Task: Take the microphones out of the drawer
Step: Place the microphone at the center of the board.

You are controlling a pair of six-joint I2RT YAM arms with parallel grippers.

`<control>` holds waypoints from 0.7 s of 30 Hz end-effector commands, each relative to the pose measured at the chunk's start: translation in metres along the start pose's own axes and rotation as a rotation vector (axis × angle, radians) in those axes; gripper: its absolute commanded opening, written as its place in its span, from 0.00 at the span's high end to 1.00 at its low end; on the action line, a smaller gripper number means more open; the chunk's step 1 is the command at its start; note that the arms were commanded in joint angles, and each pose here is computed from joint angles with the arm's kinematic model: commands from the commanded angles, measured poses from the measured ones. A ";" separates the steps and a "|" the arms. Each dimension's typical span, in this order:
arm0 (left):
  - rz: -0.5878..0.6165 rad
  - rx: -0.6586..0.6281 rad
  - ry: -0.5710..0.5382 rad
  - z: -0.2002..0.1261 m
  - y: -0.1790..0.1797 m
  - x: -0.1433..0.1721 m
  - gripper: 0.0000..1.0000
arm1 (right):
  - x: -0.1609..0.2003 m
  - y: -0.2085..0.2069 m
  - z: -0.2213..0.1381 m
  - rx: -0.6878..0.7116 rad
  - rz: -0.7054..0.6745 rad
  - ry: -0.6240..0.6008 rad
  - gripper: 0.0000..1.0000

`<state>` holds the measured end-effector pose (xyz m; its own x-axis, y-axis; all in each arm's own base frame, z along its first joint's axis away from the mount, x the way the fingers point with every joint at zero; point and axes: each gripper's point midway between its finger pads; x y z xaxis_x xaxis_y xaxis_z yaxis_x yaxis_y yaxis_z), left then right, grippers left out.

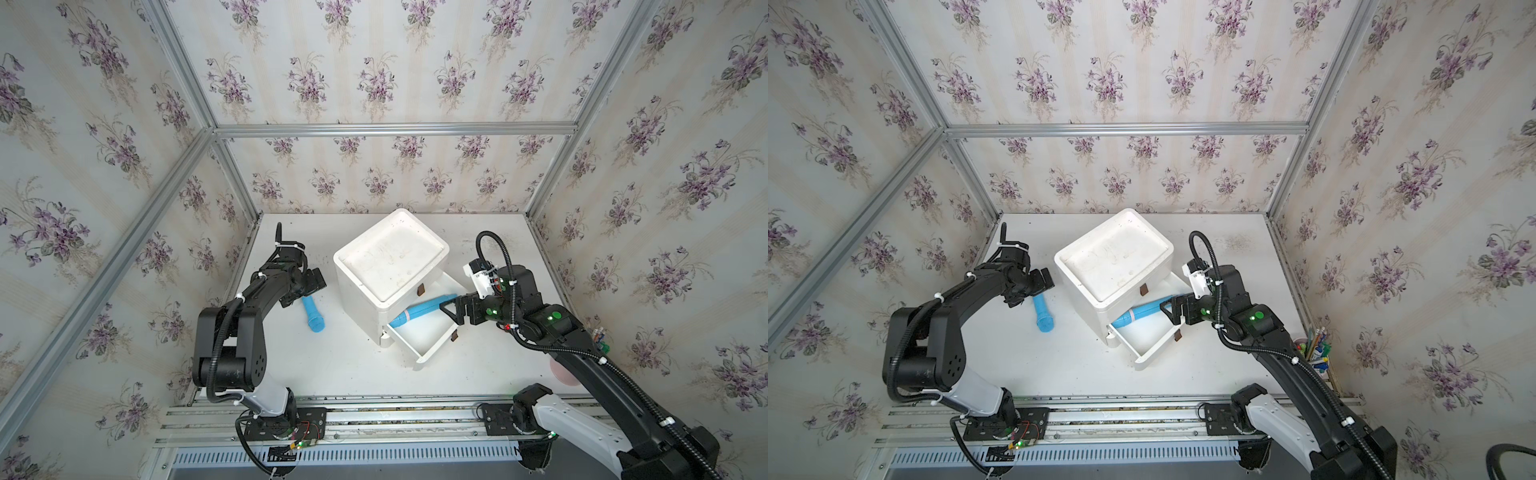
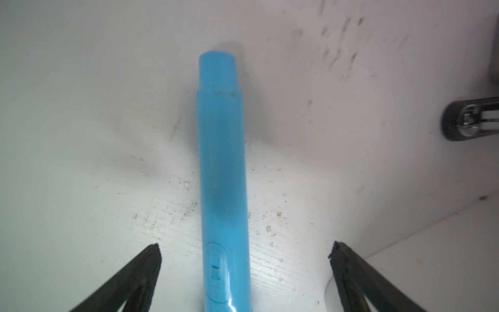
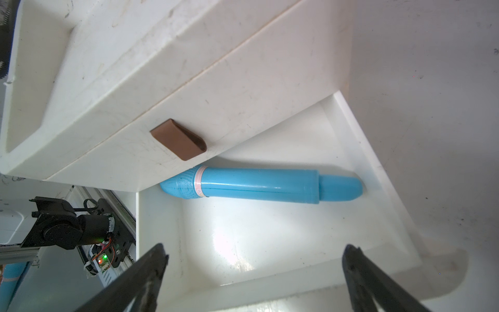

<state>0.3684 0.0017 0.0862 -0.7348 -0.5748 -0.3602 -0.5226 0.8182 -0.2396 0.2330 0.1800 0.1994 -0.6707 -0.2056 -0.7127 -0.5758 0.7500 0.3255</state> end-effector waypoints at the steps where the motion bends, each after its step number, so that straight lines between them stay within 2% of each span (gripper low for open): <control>1: 0.022 0.042 -0.029 -0.030 -0.010 -0.008 0.01 | -0.005 -0.002 0.001 0.011 -0.019 -0.013 0.00; 5: 0.072 0.069 -0.095 -0.075 -0.019 -0.026 0.01 | -0.007 -0.003 0.001 0.018 -0.023 -0.011 0.00; 6: 0.091 0.096 -0.133 -0.097 -0.025 -0.033 0.01 | -0.008 -0.002 0.000 0.018 -0.025 -0.013 0.00; 16: 0.286 0.215 -0.258 -0.211 -0.049 -0.051 0.01 | -0.007 -0.001 -0.004 0.020 -0.011 -0.010 0.00; 19: 0.348 0.302 -0.251 -0.233 -0.064 -0.045 0.01 | -0.007 -0.001 -0.006 0.023 -0.010 -0.017 0.00; 21: 0.420 0.423 -0.221 -0.246 -0.083 -0.032 0.01 | -0.007 -0.001 -0.007 0.027 -0.007 -0.014 0.00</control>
<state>0.3451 -0.0218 0.3372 -0.6437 -0.3237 -0.6934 -0.1270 0.9388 -0.3204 0.2359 0.1774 0.2067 -0.6596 -0.1995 -0.7246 -0.5696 0.7617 0.3089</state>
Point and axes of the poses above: each gripper's point midway between its finger pads, its own z axis out along the fingers, its own y axis along the line the jaws close on, x = y × z, and after that the axes turned 8 degrees about -z, right-handed
